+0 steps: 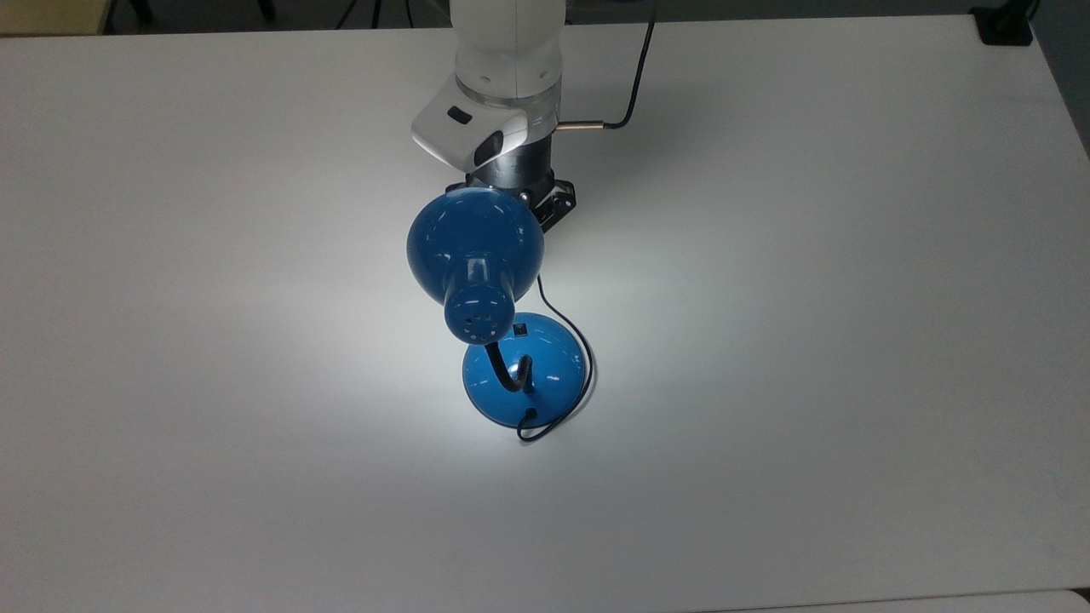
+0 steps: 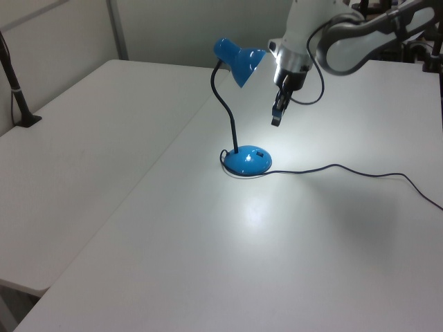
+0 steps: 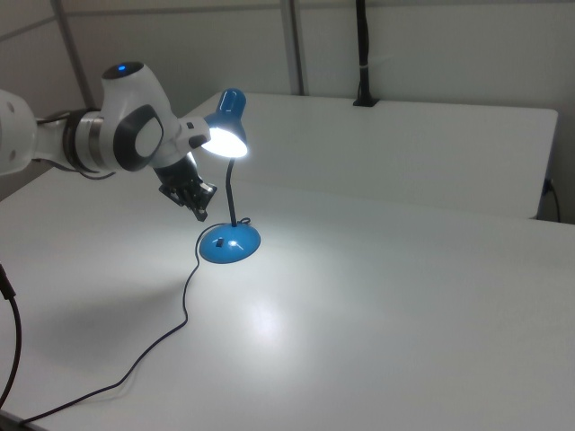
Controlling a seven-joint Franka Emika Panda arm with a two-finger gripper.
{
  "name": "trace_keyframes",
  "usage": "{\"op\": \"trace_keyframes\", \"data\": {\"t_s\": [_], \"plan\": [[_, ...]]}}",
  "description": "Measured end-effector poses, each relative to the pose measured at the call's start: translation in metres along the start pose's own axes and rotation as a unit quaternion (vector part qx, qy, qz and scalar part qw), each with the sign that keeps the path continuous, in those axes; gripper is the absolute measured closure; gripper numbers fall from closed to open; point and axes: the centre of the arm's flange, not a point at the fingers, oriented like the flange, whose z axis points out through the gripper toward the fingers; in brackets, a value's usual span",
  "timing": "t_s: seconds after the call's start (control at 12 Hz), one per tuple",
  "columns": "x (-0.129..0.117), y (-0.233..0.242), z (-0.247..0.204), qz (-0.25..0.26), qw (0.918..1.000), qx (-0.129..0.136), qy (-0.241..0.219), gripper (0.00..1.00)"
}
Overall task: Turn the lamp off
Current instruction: 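Lower the gripper onto the switch on the lamp base, then press down on the base switch with the gripper fingertips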
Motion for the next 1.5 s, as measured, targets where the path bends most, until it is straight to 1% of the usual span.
{"op": "trace_keyframes", "data": {"t_s": [0.42, 0.58, 0.83, 1.0, 1.5], "plan": [[-0.016, -0.011, 0.048, -0.017, 0.9990, 0.010, 0.039, 0.99], [-0.015, -0.013, 0.062, -0.019, 0.9985, 0.013, 0.051, 0.99], [-0.014, -0.015, 0.081, -0.033, 0.9970, 0.010, 0.069, 0.99], [-0.014, -0.015, 0.089, -0.036, 0.9965, 0.010, 0.075, 0.99], [-0.014, -0.008, 0.092, -0.041, 0.9963, 0.002, 0.075, 0.99]]}}
